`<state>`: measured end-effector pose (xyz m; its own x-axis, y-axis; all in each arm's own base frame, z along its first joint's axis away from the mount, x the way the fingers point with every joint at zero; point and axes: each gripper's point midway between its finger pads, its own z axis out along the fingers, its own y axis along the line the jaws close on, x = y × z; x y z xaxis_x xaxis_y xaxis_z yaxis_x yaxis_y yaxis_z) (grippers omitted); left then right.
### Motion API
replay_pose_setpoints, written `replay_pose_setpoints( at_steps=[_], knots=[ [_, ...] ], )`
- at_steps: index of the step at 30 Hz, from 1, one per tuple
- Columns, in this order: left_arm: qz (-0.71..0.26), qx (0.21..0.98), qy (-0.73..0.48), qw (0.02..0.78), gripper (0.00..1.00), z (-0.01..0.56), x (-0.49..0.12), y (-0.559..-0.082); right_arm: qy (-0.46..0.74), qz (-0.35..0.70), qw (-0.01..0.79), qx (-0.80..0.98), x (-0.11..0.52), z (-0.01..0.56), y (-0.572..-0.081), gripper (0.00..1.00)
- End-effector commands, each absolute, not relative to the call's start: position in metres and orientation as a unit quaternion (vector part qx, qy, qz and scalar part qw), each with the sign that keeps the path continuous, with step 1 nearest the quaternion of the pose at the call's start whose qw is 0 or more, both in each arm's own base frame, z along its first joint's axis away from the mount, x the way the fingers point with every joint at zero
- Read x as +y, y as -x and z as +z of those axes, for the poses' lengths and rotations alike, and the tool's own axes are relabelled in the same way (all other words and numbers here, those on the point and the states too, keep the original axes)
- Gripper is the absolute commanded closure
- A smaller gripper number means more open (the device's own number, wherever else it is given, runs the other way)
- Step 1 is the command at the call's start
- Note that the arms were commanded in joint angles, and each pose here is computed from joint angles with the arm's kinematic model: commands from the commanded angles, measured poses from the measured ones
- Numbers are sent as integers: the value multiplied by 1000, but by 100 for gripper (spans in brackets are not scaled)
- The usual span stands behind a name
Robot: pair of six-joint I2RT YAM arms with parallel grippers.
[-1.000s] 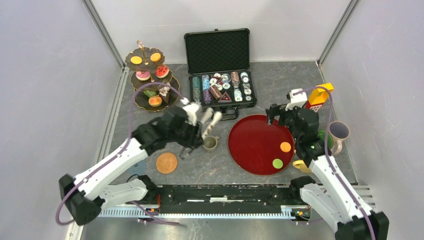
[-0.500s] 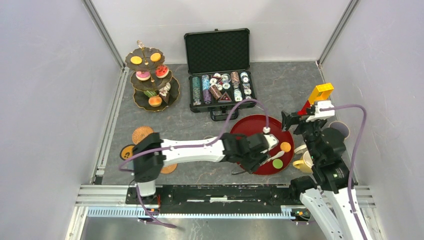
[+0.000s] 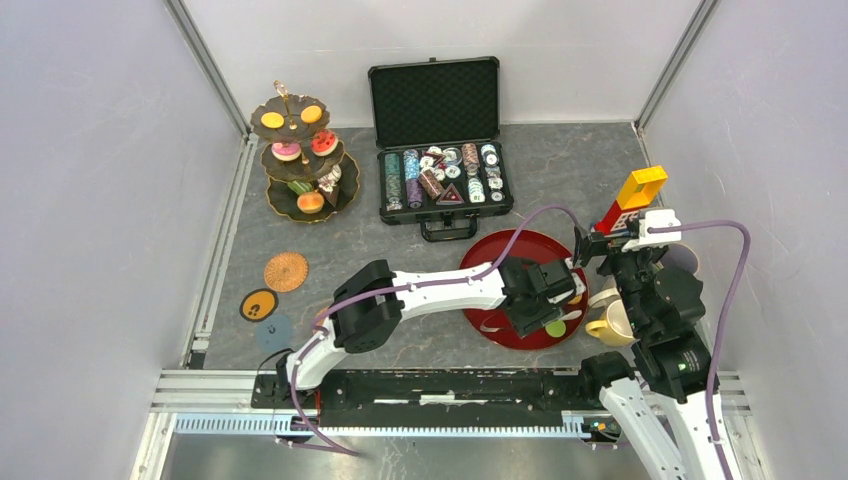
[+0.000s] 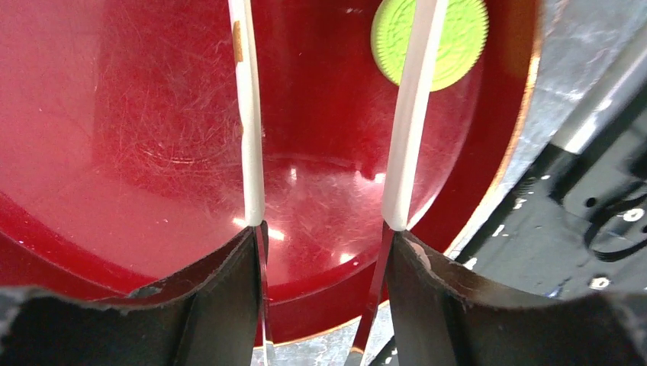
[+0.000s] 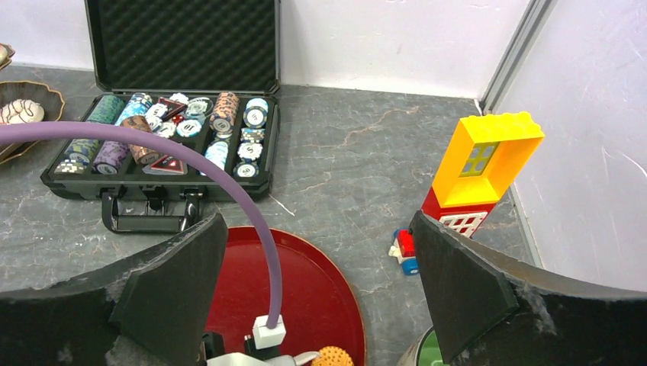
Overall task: Serve the afternoon tea
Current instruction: Pick up the desert from the tray.
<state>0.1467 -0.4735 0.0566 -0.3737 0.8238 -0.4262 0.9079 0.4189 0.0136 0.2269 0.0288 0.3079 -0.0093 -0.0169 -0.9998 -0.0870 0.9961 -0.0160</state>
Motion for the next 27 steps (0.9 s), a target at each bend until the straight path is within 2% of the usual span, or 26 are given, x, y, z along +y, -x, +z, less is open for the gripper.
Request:
replay_pose_setpoints(
  at_steps=[1,20,27],
  knots=[
    [-108,807,-550,185,37,64,-473,-160,44,16,709,704,28,307,-227,2],
    [-115,804,-561,161,39,52,-487,-169,46,26,717,695,31,307,-227,2],
    [-108,807,-557,164,51,51,-487,-171,47,29,717,695,32,309,-228,2]
  ],
)
